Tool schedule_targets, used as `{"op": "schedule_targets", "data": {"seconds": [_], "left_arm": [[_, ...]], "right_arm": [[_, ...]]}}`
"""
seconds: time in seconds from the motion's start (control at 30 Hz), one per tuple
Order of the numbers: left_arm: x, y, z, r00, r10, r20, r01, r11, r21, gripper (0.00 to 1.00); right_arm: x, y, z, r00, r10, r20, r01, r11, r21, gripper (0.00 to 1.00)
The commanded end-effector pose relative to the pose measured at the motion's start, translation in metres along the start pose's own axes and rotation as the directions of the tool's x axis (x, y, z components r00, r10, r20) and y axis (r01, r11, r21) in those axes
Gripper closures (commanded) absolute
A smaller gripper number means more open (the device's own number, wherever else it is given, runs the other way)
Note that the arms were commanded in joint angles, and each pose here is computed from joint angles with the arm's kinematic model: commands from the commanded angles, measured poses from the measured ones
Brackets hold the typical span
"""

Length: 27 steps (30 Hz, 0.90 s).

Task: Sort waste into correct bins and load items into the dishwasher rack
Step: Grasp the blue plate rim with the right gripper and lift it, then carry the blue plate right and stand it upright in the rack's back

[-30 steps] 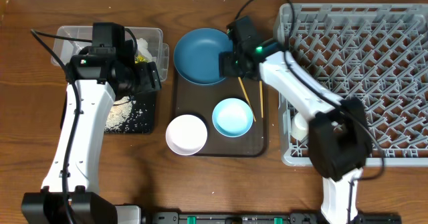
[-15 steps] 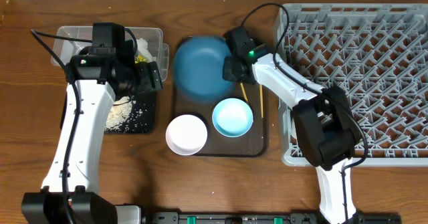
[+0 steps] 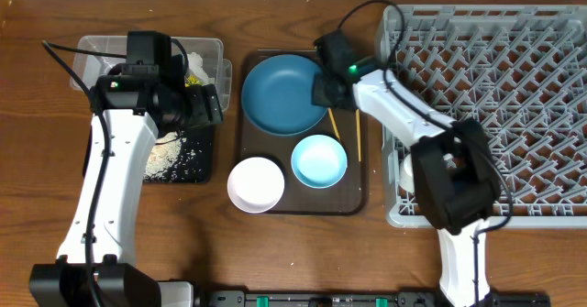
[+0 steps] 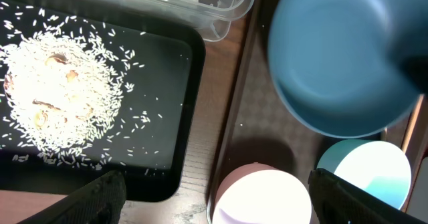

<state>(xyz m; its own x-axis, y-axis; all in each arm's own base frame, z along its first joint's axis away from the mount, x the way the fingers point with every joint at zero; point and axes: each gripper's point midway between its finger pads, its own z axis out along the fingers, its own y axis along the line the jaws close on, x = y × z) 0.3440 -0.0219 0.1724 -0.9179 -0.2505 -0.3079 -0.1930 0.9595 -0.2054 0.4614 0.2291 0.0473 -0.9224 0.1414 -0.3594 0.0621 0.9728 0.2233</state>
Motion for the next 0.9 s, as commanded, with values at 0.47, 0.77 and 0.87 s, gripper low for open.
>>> {"op": "schedule_targets", "data": {"seconds": [0.47,0.77,0.87], "left_arm": [[-0.005,-0.002,-0.007,1.0,-0.005,0.023,0.005,1.0,0.011,0.1],[-0.005,-0.002,-0.007,1.0,-0.005,0.023,0.005,1.0,0.011,0.1],[-0.005,-0.002,-0.007,1.0,-0.005,0.023,0.005,1.0,0.011,0.1]], "right_arm": [[-0.11,-0.24,-0.377,0.744,-0.087,0.662,-0.41,0.723,0.556,0.99],[-0.11,-0.312,-0.386,0.909,-0.3,0.291,-0.145,0.426,0.893,0.99],[-0.121,-0.33,-0.375,0.926,-0.336,0.17,-0.039,0.364,0.931,0.99]]}}
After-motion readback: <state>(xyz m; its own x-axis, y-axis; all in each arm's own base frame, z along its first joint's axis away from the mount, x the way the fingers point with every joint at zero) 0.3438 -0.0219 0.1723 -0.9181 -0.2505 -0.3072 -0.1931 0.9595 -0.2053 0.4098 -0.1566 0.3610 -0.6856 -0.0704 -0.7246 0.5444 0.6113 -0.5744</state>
